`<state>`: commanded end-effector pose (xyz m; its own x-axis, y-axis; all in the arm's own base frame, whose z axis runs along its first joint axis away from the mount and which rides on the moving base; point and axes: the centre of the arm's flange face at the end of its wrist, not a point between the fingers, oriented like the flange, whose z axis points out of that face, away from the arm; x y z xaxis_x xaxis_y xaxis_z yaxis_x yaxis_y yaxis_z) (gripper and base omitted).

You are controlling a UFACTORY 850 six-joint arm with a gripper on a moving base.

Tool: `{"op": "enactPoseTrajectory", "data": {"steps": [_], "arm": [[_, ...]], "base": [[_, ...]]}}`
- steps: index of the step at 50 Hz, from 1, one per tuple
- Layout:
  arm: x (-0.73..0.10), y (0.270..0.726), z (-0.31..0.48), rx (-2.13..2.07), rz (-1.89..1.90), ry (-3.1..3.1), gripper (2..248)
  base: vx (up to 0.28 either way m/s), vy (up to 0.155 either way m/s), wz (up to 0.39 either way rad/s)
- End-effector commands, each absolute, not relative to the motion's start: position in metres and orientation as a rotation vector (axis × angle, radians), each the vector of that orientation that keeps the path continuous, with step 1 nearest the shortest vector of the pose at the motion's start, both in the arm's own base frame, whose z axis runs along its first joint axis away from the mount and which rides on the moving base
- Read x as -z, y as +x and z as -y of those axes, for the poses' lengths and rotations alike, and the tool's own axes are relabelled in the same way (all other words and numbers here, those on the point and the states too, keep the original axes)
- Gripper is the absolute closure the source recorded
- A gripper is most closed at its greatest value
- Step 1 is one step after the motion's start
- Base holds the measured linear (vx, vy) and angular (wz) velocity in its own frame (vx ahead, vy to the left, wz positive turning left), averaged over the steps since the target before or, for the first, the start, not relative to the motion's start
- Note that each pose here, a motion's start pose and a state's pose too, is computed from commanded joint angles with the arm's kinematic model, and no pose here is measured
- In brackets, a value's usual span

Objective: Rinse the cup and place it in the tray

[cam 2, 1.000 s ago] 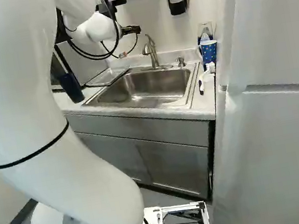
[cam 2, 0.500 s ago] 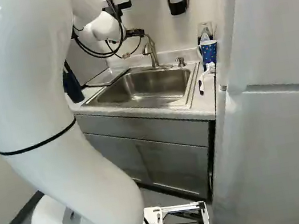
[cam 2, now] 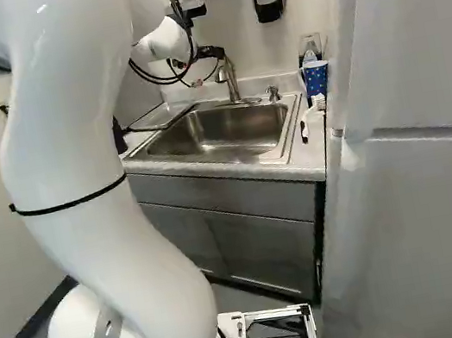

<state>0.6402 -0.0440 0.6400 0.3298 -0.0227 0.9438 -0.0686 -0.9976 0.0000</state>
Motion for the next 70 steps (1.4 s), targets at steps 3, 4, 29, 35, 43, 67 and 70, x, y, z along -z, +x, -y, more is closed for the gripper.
{"op": "enactPoseTrajectory", "data": {"steps": [3,4,29,35,43,67,70], "arm": [[-0.639,0.644,0.045,-1.784,0.089,2.535,3],[-0.639,0.644,0.046,-1.782,0.090,2.536,3],[-0.640,0.663,0.047,-1.830,0.089,2.500,3],[-0.641,0.668,0.047,-1.853,0.088,2.483,3],[-0.642,0.673,0.047,-1.876,0.086,2.465,3],[-0.645,0.683,0.047,-1.938,0.084,2.416,3],[-0.644,0.683,0.047,-1.939,0.084,2.415,3]], "base": [[0.000,0.000,0.000],[0.000,0.000,0.000],[0.000,0.000,0.000],[0.000,0.000,0.000],[0.000,0.000,0.000],[0.000,0.000,0.000],[0.000,0.000,0.000]]}}
